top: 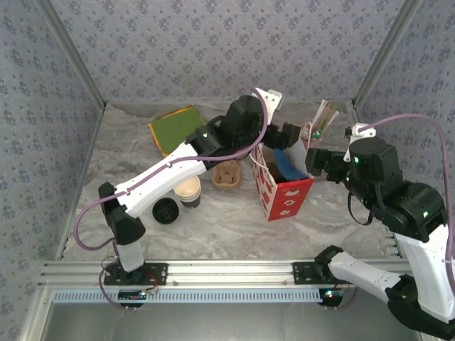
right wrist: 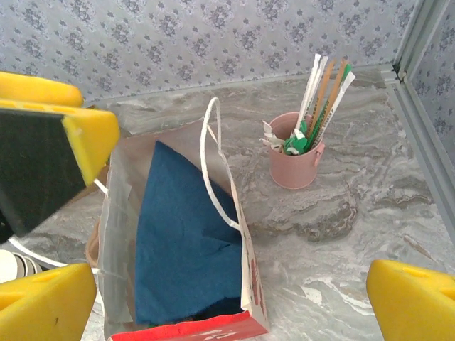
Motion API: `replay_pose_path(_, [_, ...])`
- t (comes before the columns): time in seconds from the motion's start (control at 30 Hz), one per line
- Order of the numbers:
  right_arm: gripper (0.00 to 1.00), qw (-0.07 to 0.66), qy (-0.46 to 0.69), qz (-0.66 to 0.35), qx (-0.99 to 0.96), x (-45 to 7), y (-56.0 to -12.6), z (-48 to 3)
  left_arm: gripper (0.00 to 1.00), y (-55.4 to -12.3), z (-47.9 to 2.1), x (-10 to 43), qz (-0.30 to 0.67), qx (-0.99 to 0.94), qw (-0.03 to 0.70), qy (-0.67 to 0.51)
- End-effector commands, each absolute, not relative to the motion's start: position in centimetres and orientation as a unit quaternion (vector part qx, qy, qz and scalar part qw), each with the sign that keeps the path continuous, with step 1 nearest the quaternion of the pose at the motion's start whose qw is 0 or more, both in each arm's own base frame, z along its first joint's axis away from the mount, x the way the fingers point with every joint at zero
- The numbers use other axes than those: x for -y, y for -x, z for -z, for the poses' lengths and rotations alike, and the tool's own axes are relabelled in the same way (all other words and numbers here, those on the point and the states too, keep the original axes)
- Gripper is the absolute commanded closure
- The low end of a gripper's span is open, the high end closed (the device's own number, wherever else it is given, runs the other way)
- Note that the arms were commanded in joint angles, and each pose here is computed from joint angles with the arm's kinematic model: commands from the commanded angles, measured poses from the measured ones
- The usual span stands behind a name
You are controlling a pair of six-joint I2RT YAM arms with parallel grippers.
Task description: Pack the takeout coffee
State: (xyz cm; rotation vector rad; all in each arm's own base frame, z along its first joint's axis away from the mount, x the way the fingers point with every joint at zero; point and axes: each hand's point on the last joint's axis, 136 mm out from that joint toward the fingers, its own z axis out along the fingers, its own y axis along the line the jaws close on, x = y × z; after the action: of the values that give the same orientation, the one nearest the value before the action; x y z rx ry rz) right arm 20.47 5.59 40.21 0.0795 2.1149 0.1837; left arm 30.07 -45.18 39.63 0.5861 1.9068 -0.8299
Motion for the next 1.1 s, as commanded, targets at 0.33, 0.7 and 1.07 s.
replay_pose_path(0.33, [0.00, 0.442, -0.085, -0.051, -0.892, -4.0, -22.7, -36.4, 0.00, -32.6, -41.6, 38.0, 0.241, -0.814, 0.498, -0.177])
replay_pose_path(0.7, [0.00, 0.408, -0.248, -0.017, -0.878, 2.6, -25.7, -28.5, 0.00, -33.8, -35.9, 15.8, 0.057, -0.859, 0.508, 0.010])
replay_pose_path(1.07, [0.00, 0.422, -0.214, 0.047, -0.880, 5.4, -30.1, -20.0, 0.00, -30.6, -24.8, -0.9, -0.095, -0.873, 0.455, 0.147])
